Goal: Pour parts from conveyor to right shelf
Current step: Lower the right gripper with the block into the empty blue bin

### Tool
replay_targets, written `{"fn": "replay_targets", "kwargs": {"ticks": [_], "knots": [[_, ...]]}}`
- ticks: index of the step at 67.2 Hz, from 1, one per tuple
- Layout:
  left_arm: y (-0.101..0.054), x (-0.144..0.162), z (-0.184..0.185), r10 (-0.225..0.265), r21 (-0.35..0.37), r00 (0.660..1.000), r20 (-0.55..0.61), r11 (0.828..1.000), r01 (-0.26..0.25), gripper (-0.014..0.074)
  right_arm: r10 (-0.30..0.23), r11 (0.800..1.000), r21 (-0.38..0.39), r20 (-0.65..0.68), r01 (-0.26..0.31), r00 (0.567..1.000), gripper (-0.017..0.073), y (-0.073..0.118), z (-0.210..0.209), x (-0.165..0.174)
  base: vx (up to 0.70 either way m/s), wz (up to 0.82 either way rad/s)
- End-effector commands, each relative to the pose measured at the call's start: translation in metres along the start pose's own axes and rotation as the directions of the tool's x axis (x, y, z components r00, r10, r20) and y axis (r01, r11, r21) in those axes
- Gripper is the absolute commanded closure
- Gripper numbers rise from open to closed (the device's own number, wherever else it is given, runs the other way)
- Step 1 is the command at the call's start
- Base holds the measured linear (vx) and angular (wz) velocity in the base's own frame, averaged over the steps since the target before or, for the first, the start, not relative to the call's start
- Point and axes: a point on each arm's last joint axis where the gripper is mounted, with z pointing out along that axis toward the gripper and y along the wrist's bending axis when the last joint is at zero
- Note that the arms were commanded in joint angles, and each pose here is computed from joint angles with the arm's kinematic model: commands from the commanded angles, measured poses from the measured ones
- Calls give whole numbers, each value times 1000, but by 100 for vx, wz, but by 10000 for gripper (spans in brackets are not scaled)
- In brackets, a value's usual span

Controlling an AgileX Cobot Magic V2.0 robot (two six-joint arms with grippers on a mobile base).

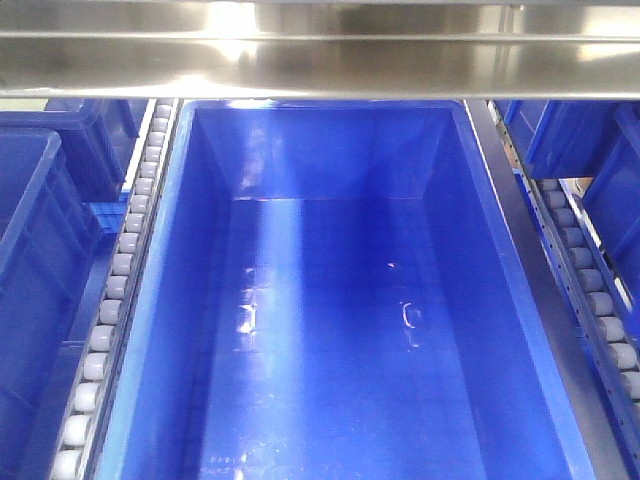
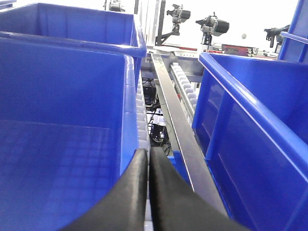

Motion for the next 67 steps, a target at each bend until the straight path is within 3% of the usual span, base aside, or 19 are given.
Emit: {"fn": "replay_targets", "kwargs": {"ticks": [1,14,34,42,53,67], "knots": [[0,0,0,-14,15,998,59,1000,13,600,-19,998,-56,41,21,999,559,4,12,-29,0,0],[0,0,0,-14,15,998,59,1000,13,600,-65,986,-162,-173,36,983,553,19,64,-45,0,0],[0,0,0,-14,15,998,59,1000,13,600,-250,928,-356,-371,111,894,548,72,154,-61,0,0],[0,0,0,-14,15,998,59,1000,13,600,-221,939,-340,-475,54,852,545,85,189,-55,0,0],[0,0,0,-14,15,998,59,1000,13,600,-190,955,-297,-624,-5,758,540,99,231,-40,0,0],[0,0,0,-14,15,998,59,1000,13,600,-204,960,-279,-728,-10,655,529,113,272,-24,0,0]]}}
